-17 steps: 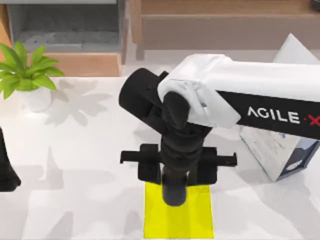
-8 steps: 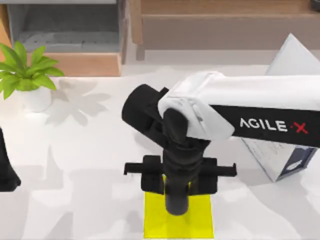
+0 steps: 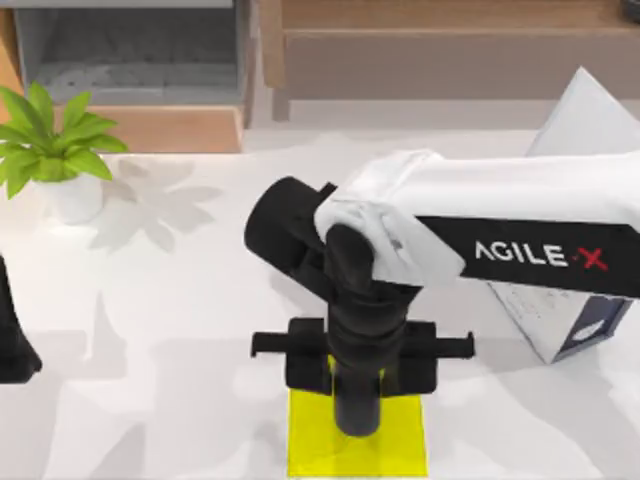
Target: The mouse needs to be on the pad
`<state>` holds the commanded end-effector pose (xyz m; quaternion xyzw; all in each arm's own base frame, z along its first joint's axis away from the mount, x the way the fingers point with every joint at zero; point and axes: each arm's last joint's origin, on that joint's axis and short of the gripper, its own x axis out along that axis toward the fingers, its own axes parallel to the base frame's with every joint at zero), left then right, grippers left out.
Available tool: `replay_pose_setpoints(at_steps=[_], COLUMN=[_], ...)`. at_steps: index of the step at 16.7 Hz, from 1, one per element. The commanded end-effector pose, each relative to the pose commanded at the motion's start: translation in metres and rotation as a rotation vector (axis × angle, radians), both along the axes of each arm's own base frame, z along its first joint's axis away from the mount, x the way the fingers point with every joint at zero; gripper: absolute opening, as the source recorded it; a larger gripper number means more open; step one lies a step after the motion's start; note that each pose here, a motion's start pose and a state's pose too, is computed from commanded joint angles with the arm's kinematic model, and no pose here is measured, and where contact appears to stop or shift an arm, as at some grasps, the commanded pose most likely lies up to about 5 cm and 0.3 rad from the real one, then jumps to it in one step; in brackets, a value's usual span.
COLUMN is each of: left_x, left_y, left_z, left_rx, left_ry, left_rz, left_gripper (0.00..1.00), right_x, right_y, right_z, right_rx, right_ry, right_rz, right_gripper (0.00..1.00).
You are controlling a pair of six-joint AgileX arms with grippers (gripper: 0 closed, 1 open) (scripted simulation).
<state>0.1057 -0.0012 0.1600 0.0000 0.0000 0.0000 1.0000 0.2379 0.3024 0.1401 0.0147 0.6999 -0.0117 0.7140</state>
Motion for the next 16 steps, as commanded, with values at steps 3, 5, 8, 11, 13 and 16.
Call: replay_pose_setpoints(at_steps=[3, 5, 8, 11, 13, 16], left_x=[0.0000, 0.0000, 0.0000, 0.0000, 0.0000, 0.0000], left_y=[0.0000, 0.0000, 0.0000, 0.0000, 0.0000, 0.0000], left_z=[0.0000, 0.0000, 0.0000, 0.0000, 0.0000, 0.0000], left_rx=[0.000, 0.000, 0.000, 0.000, 0.000, 0.000], left_ry=[0.000, 0.000, 0.000, 0.000, 0.000, 0.000], left_rz=[0.000, 0.000, 0.000, 0.000, 0.000, 0.000], left_gripper=[1.00, 1.00, 1.00, 1.00, 1.00, 1.00], right_x=[0.0000, 0.0000, 0.0000, 0.0000, 0.0000, 0.0000], right_y=[0.0000, 0.0000, 0.0000, 0.0000, 0.0000, 0.0000], right_z=[0.0000, 0.0000, 0.0000, 0.0000, 0.0000, 0.0000], right_rx=[0.000, 0.000, 0.000, 0.000, 0.000, 0.000], right_ry=[0.000, 0.000, 0.000, 0.000, 0.000, 0.000], right_rz=[0.000, 0.000, 0.000, 0.000, 0.000, 0.000], right_gripper=[0.45, 0.60, 0.83, 1.00, 1.00, 1.00])
